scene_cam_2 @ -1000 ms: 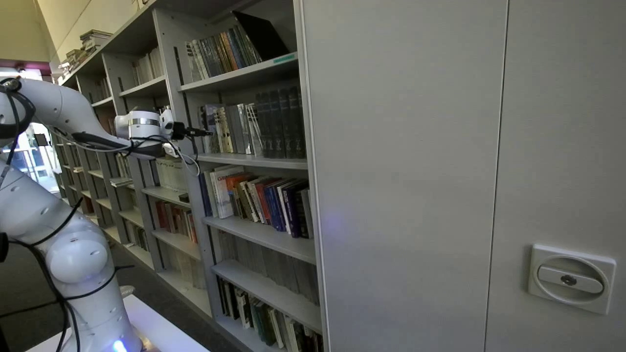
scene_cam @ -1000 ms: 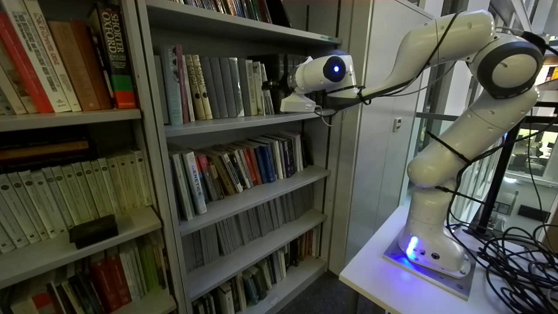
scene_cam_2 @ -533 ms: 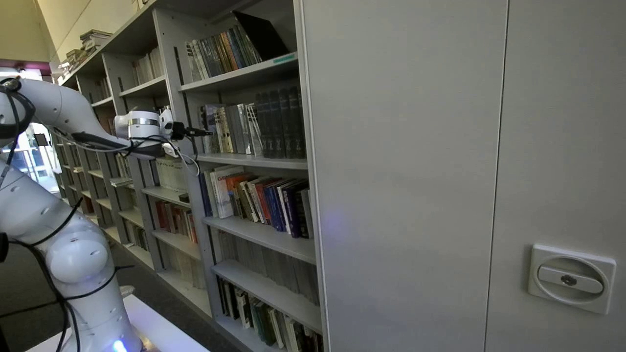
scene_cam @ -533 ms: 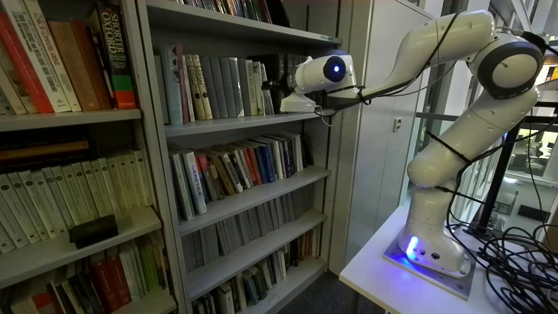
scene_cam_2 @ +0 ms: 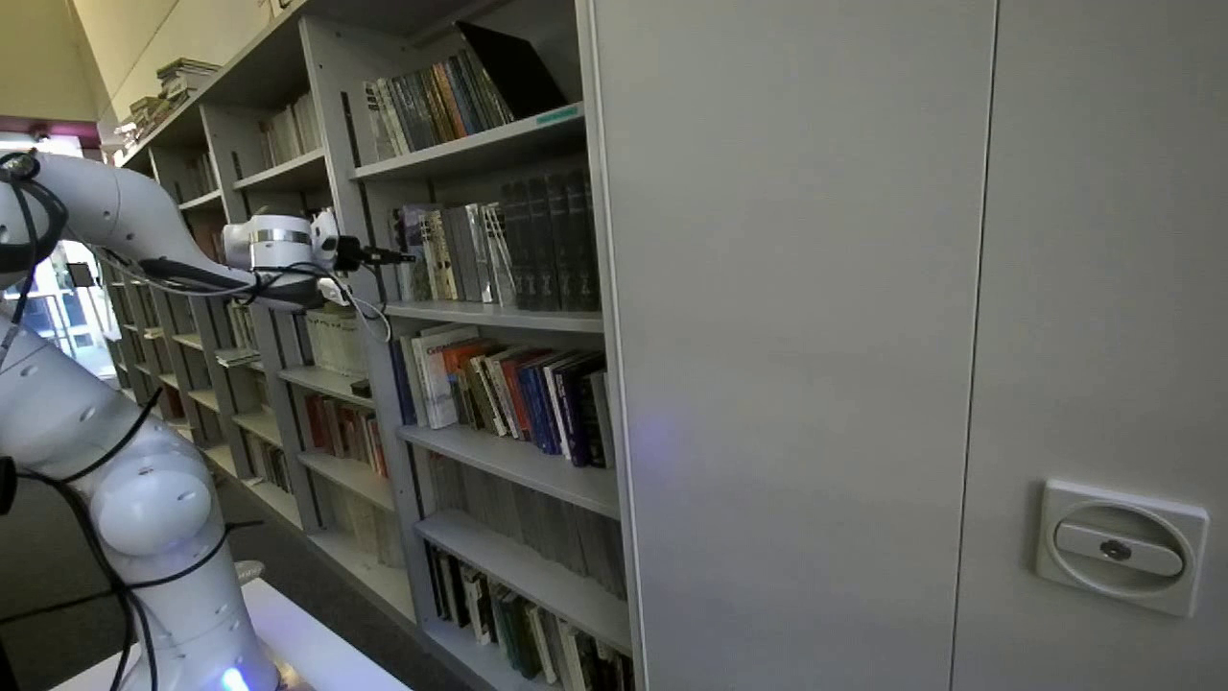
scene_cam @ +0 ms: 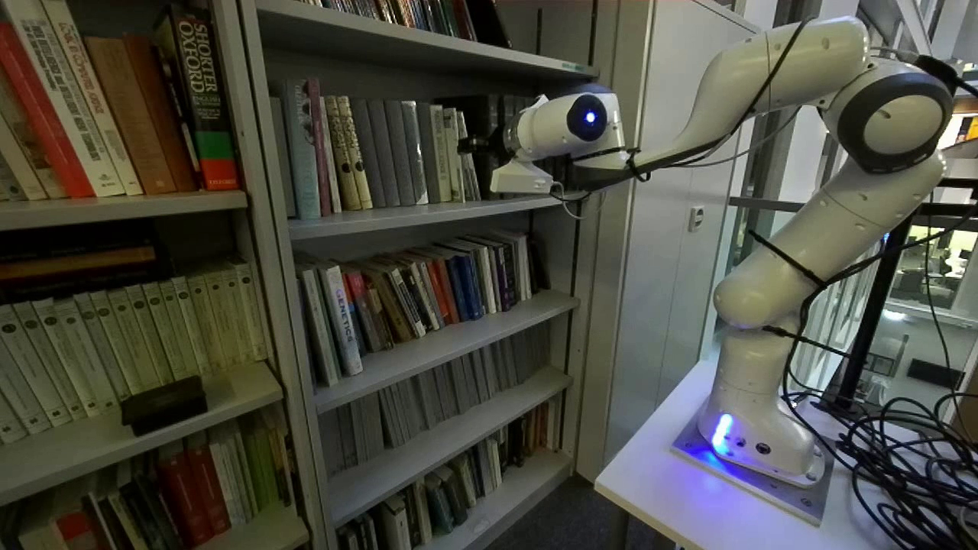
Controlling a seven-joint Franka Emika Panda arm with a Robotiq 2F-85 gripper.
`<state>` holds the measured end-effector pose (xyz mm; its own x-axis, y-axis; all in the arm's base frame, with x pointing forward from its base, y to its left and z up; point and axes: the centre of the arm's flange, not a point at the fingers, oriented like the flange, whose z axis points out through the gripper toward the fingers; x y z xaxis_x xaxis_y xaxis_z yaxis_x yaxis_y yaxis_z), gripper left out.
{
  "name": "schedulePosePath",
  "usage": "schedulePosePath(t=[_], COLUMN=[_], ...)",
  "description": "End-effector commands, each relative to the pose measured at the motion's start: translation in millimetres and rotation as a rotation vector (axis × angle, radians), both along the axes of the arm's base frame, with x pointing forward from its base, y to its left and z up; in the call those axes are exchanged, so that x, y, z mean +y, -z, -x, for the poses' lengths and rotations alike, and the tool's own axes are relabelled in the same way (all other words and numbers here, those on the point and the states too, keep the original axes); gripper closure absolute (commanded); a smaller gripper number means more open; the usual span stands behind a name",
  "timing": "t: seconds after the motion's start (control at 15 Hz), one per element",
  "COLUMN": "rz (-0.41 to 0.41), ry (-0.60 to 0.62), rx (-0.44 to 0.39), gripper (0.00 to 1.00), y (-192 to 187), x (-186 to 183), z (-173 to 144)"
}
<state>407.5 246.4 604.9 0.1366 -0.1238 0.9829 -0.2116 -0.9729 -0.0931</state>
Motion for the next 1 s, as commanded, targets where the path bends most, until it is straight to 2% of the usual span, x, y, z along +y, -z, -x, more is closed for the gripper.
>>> schedulePosePath(t=[0.0, 0.93], rz=[0.007, 0.033], ry=[-0.021, -0.041], rx=[-0.023, -0.063], gripper=[0.0, 0.0], y=[-7, -22], x=[0, 6], z=[-4, -32])
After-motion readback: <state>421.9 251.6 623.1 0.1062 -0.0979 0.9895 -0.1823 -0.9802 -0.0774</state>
